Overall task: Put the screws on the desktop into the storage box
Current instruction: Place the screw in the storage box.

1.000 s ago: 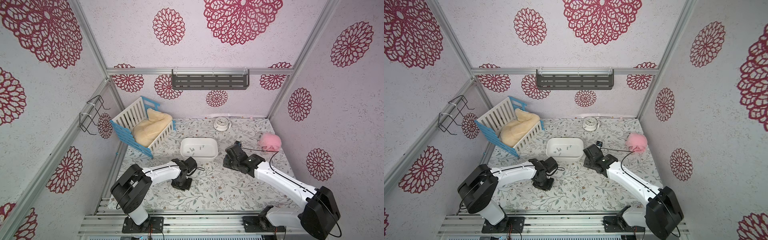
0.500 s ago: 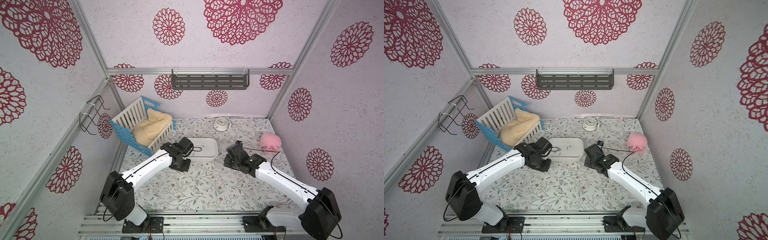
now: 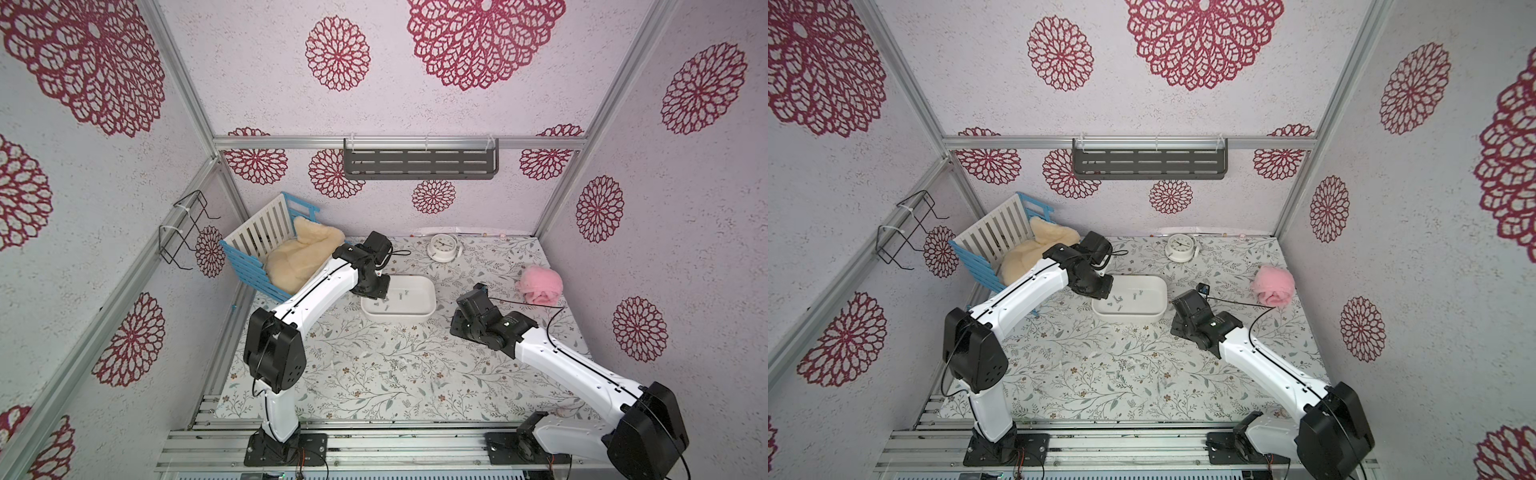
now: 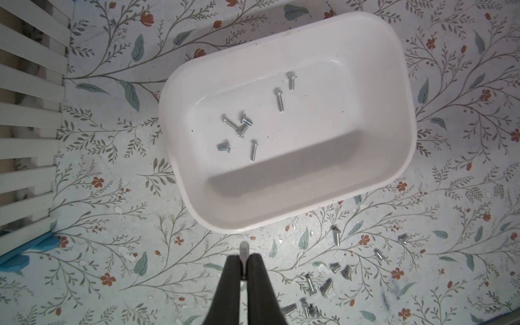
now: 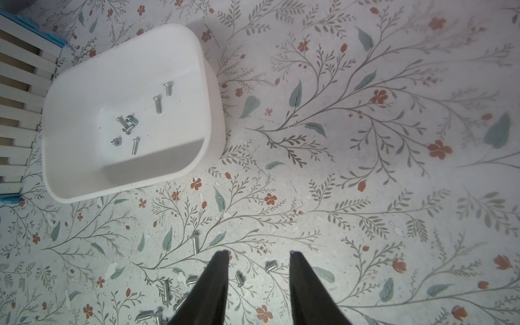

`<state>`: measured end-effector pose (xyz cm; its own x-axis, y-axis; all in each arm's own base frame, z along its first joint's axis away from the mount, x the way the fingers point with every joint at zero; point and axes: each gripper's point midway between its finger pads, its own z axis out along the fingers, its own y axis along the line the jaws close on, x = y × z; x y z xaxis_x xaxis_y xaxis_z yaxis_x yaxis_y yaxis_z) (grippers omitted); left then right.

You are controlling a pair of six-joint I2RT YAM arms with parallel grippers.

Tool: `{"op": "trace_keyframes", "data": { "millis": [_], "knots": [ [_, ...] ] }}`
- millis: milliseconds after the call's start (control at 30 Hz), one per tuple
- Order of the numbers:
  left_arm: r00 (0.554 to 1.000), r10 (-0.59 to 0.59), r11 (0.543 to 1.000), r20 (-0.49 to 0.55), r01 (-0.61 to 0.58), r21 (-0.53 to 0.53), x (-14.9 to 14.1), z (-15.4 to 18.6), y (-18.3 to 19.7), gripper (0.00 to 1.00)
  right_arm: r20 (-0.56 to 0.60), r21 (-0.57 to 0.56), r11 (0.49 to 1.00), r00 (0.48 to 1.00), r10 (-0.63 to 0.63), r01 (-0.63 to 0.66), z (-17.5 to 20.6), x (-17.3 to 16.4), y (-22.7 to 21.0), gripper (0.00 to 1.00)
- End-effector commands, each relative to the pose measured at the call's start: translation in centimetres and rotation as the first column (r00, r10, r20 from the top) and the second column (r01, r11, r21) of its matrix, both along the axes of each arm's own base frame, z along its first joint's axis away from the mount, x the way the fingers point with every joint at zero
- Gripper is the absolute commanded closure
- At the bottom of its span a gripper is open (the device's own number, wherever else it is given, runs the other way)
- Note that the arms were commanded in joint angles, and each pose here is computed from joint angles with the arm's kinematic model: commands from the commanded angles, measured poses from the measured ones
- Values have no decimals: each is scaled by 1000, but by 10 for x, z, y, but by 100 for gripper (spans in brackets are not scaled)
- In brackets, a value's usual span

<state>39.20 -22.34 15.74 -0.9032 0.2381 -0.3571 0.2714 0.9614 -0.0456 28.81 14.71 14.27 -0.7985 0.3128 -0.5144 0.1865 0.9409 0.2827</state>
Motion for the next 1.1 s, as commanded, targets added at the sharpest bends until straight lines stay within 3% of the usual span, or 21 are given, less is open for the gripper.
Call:
{"op": "trace_keyframes", "data": {
  "millis": [0,367,1067],
  "knots": [
    [1000,1,1000,-29,0,15,17,-16,0,92,40,41,999,999,-6,5,11,4,2,60],
    [992,22,998,-121,-15,58,34,-73,-7,91,34,56,998,999,-5,3,4,0,2,60],
    [986,20,997,-166,-8,73,35,-98,-10,83,19,67,998,1000,-16,14,-3,-7,0,60]
  ]
}}
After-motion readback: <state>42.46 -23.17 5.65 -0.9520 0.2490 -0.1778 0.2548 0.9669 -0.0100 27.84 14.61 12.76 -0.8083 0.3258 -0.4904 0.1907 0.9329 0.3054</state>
